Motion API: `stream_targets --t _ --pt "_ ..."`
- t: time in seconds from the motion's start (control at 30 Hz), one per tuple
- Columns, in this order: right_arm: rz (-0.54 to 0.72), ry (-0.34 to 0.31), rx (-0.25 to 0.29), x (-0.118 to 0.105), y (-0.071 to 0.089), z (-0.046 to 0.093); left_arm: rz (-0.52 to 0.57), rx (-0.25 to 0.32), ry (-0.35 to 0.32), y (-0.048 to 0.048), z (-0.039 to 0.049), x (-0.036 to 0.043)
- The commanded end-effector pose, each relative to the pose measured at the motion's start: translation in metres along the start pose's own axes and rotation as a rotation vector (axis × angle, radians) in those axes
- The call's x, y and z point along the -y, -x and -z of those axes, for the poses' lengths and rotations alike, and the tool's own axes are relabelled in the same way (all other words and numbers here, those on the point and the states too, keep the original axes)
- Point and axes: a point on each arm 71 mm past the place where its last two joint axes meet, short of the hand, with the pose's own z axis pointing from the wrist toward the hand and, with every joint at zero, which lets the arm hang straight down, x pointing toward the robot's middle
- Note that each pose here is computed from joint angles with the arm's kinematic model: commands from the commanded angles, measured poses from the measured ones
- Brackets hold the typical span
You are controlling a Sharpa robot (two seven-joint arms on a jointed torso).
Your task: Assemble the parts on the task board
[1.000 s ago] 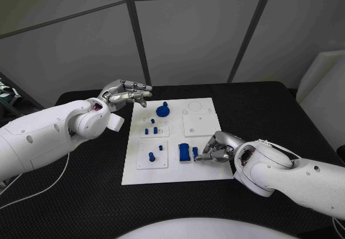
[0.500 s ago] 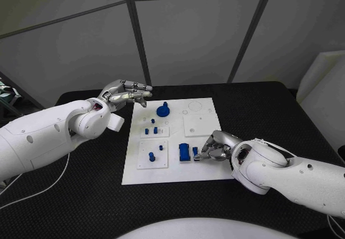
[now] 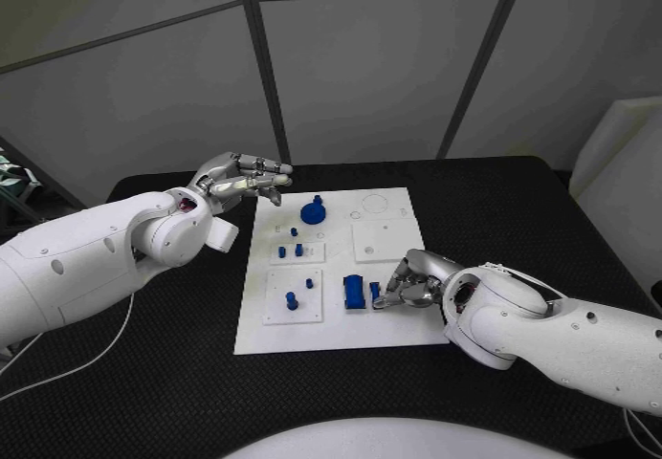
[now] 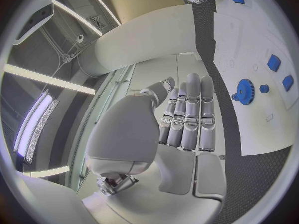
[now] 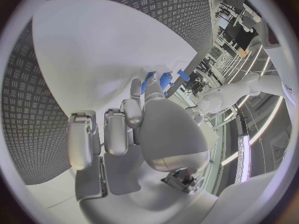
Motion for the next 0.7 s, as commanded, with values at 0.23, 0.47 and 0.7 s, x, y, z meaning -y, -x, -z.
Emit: stream_targets --t 0.23,0.47,0.7 --pt "-0.076 0.133 0.072 -0.005 0.006 0.009 0.005 -0.002 -0.008 -0.0002 -0.0003 0.0009" --pt "-0.282 0.241 0.095 0.001 0.017 0.016 0.016 0.002 -0.008 -0.0009 -0.0006 -0.0009" --pt "-0.536 0.275 0.109 0.019 0.047 -0.007 0.07 0.034 -0.009 -0.0008 -0.0027 -0.0056"
